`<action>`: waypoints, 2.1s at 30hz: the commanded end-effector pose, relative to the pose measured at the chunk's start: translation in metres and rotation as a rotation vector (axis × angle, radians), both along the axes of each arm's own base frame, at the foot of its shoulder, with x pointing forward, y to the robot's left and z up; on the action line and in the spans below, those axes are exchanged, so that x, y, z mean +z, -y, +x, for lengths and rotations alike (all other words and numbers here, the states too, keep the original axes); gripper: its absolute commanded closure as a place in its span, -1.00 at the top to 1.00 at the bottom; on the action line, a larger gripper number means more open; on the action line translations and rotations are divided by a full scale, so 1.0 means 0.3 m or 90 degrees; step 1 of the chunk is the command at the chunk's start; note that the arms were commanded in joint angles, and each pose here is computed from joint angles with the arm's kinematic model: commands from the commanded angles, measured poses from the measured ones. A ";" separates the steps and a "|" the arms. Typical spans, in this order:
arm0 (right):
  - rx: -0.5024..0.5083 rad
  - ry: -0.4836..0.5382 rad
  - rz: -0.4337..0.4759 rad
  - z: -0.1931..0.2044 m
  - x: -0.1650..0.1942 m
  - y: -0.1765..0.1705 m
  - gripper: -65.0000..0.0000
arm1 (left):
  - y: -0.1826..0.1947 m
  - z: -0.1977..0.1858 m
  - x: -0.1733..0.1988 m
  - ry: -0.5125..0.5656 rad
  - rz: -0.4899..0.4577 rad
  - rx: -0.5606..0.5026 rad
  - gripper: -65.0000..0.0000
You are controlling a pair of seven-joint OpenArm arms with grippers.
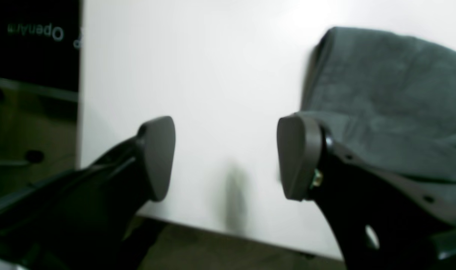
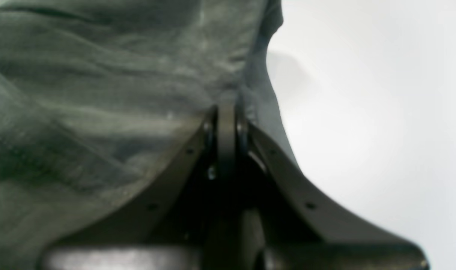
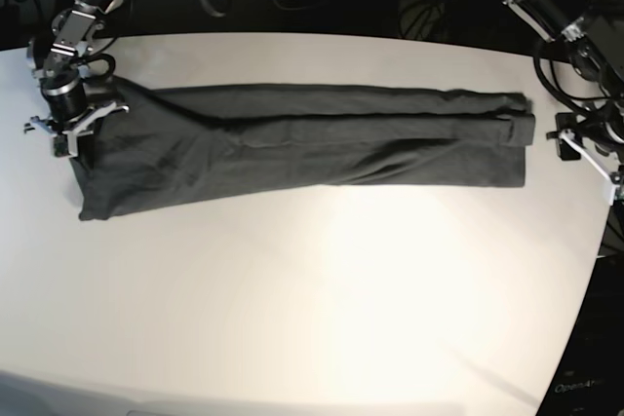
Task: Fold the T-shirt properly
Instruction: 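Grasp the strip ends with both grippers, then open the left gripper, then lower the left gripper and pinch the strip end beside it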
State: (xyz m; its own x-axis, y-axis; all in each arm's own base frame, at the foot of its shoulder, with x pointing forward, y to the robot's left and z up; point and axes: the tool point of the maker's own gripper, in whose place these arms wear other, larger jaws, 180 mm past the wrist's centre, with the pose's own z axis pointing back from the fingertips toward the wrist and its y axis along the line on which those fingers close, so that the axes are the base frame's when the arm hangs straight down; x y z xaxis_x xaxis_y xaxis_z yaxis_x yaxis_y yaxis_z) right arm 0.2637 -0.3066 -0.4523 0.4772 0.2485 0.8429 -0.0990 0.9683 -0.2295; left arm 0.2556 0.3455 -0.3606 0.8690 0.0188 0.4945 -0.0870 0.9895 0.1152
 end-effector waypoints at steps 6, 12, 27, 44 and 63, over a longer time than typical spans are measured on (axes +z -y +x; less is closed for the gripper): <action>0.017 -0.174 -0.033 -0.130 -0.152 -0.003 -0.96 | 0.063 0.038 -0.082 -0.025 -0.066 -0.044 0.28; 0.018 -0.182 -0.033 -0.150 -0.161 -0.003 -0.96 | 0.102 0.054 -0.186 -0.033 -0.135 -0.035 0.28; 0.029 -0.206 -0.050 -0.171 -0.180 -0.005 -0.96 | 0.172 0.062 -0.194 -0.013 -0.217 -0.043 0.28; 0.031 -0.205 -0.050 -0.167 -0.179 -0.008 -0.96 | 0.313 0.078 -0.278 -0.038 -0.273 -0.080 0.28; 0.033 -0.206 -0.041 -0.168 -0.188 -0.033 -0.96 | 0.316 0.038 -0.289 -0.082 -0.272 -0.086 -0.91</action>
State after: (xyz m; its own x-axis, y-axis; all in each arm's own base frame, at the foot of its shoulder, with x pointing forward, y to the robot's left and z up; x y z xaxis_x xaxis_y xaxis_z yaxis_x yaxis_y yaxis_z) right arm 0.2596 -0.3024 -0.4555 0.4758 0.2705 0.8369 -0.1105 0.9624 -0.2482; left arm 0.2837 0.2462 -0.4377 0.8908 0.1209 0.4380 0.0407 0.9388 -0.3420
